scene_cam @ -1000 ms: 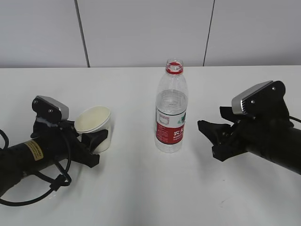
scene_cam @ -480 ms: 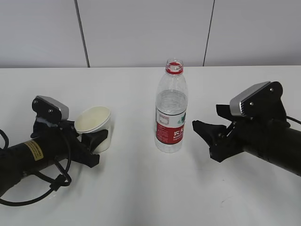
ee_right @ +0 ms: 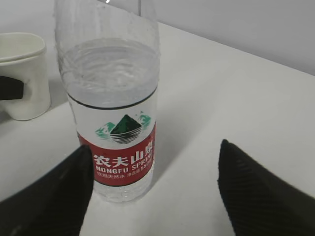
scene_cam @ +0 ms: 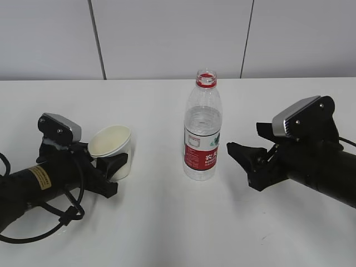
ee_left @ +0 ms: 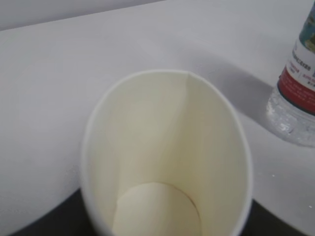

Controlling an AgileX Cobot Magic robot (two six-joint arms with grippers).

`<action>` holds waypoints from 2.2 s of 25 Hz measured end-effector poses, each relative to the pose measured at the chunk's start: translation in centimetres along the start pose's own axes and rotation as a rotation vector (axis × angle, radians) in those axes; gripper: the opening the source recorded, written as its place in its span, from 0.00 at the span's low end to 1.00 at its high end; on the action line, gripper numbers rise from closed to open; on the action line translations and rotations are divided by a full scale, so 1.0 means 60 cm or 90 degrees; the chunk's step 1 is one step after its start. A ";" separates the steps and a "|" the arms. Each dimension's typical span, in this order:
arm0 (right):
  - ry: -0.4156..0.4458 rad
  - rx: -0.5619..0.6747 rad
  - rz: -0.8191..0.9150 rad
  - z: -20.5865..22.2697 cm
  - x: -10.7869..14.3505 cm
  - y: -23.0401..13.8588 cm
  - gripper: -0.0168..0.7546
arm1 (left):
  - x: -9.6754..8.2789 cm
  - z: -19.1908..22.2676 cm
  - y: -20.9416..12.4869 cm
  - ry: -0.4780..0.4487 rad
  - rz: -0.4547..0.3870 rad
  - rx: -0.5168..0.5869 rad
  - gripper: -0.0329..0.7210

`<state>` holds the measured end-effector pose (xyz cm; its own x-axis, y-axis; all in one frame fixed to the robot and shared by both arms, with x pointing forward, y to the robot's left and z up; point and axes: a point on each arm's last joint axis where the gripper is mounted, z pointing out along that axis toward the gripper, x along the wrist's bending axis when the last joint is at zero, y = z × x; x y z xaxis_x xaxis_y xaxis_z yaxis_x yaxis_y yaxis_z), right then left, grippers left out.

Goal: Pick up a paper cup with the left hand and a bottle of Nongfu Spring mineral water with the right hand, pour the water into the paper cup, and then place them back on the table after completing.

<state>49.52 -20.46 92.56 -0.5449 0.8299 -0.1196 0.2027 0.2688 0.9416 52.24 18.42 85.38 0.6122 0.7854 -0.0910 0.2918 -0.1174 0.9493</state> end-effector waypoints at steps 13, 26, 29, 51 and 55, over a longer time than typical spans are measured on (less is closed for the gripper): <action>0.000 -0.001 0.000 0.000 0.000 0.000 0.78 | 0.000 0.000 0.000 0.001 0.000 0.000 0.50; 0.076 -0.004 0.034 0.020 0.020 -0.034 0.87 | 0.000 0.000 0.000 0.001 0.000 0.000 0.50; 0.083 -0.033 0.059 0.030 0.023 -0.048 0.88 | 0.000 0.000 0.000 0.001 0.000 0.000 0.50; 0.102 -0.052 0.058 0.126 0.008 -0.078 0.88 | 0.000 0.000 0.000 0.001 0.000 -0.001 0.50; 0.107 -0.061 0.051 0.141 0.005 -0.077 0.88 | 0.000 0.000 0.000 0.001 0.000 -0.001 0.50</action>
<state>55.30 -17.28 85.49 -0.6604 0.7509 0.0038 0.1769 0.1506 0.9726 52.25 18.42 85.38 0.6115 0.7860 -0.0912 0.2914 -0.1165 0.9495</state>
